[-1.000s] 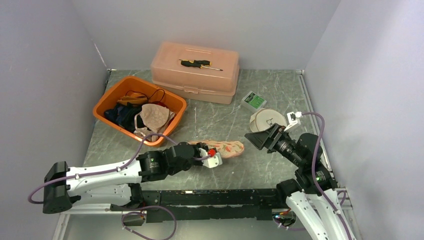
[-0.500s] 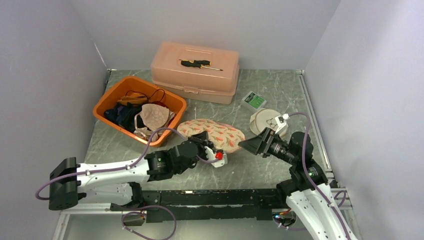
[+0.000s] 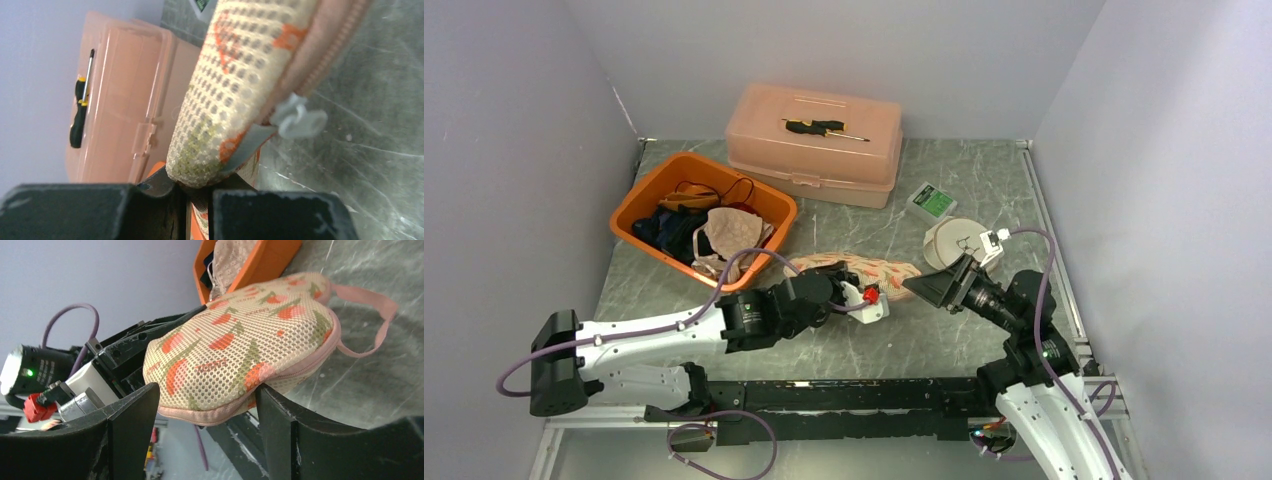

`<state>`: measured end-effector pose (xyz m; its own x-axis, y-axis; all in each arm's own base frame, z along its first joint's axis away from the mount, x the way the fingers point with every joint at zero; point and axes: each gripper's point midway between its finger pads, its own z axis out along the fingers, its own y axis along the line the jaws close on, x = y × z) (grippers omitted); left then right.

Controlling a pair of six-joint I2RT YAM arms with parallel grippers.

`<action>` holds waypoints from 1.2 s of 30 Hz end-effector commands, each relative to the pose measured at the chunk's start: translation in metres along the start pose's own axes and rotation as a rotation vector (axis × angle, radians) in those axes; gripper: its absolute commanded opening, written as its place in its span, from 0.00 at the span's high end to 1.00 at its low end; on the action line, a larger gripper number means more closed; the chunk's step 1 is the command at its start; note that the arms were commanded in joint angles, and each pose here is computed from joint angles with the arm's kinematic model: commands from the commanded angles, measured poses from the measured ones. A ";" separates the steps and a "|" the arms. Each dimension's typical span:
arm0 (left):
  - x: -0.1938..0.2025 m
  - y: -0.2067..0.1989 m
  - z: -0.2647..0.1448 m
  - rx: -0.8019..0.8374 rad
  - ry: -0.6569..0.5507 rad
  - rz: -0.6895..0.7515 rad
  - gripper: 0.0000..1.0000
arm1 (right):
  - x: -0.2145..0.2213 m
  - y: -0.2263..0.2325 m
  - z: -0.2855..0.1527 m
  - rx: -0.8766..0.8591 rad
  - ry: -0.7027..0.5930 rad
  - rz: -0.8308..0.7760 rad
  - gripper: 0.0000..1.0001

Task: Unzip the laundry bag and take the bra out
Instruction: Unzip the laundry bag at the center of the board.

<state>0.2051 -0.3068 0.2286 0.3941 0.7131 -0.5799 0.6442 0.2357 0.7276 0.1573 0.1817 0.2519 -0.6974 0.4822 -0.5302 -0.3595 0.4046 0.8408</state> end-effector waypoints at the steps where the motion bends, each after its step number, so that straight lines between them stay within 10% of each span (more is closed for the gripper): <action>1: -0.007 0.031 0.003 -0.186 -0.011 0.022 0.97 | -0.011 0.016 0.003 -0.068 -0.053 0.155 0.26; 14: -0.015 0.091 -0.017 -0.601 -0.049 0.162 0.97 | -0.020 0.015 0.013 -0.115 -0.094 0.451 0.23; 24: -0.037 0.079 -0.010 -0.593 -0.106 0.195 0.97 | -0.039 0.014 0.031 -0.137 -0.124 0.472 0.28; 32: -0.044 0.073 0.001 -0.579 -0.112 0.155 0.96 | -0.038 0.012 0.041 -0.145 -0.090 0.469 0.80; 36: -0.040 0.073 0.000 -0.573 -0.076 0.080 0.38 | -0.038 0.009 0.039 -0.126 -0.104 0.423 1.00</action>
<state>0.2438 -0.3085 0.2726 0.4786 0.7879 -0.3875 0.1388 0.3679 0.9195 0.2075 0.1986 0.2464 -0.7495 0.6603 -0.0470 -0.0009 0.0699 0.9976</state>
